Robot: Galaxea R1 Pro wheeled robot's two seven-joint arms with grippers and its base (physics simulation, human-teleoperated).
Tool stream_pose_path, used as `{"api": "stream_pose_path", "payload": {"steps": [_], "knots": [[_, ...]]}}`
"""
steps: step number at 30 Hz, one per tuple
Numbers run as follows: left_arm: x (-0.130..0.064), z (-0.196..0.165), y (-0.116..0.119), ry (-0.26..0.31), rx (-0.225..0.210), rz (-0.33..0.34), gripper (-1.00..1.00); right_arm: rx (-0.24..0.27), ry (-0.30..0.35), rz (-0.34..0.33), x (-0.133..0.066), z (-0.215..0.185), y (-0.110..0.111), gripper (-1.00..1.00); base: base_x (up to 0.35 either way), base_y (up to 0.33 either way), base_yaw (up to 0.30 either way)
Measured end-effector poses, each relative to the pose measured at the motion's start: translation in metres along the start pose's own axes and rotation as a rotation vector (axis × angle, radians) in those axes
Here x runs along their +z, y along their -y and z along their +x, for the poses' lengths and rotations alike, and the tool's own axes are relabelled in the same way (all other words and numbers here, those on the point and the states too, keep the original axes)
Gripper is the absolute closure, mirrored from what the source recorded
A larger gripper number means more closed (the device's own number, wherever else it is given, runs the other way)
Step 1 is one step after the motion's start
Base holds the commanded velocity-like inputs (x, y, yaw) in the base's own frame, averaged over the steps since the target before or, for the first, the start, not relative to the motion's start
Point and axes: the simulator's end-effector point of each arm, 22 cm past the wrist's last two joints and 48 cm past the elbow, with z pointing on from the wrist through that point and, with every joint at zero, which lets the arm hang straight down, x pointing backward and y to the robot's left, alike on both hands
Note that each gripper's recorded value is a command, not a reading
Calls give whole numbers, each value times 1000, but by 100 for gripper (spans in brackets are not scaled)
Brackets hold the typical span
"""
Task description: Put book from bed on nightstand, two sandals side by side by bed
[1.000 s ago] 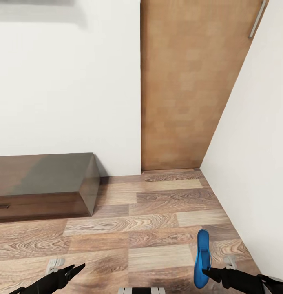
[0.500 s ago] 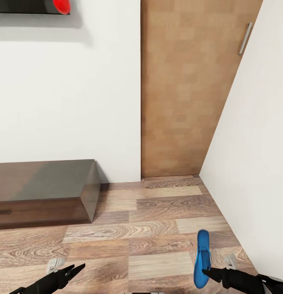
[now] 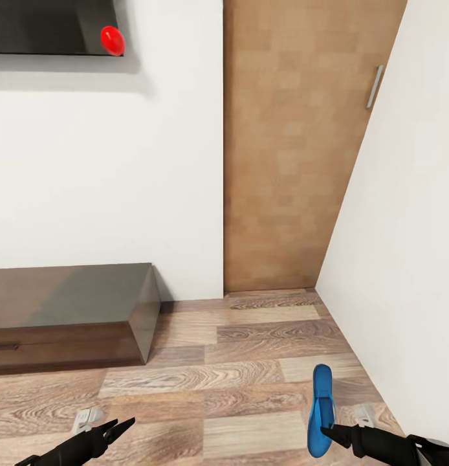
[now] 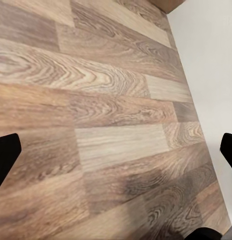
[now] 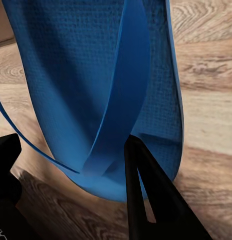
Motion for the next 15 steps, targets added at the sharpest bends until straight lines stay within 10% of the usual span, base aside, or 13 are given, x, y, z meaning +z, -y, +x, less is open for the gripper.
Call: {"api": "stream_pose_path", "payload": {"steps": [15], "knots": [[-7, -21, 15, 44, 37, 19, -100, -41, 44, -5, -10, -23, -12, 100, 0, 0, 0]]}}
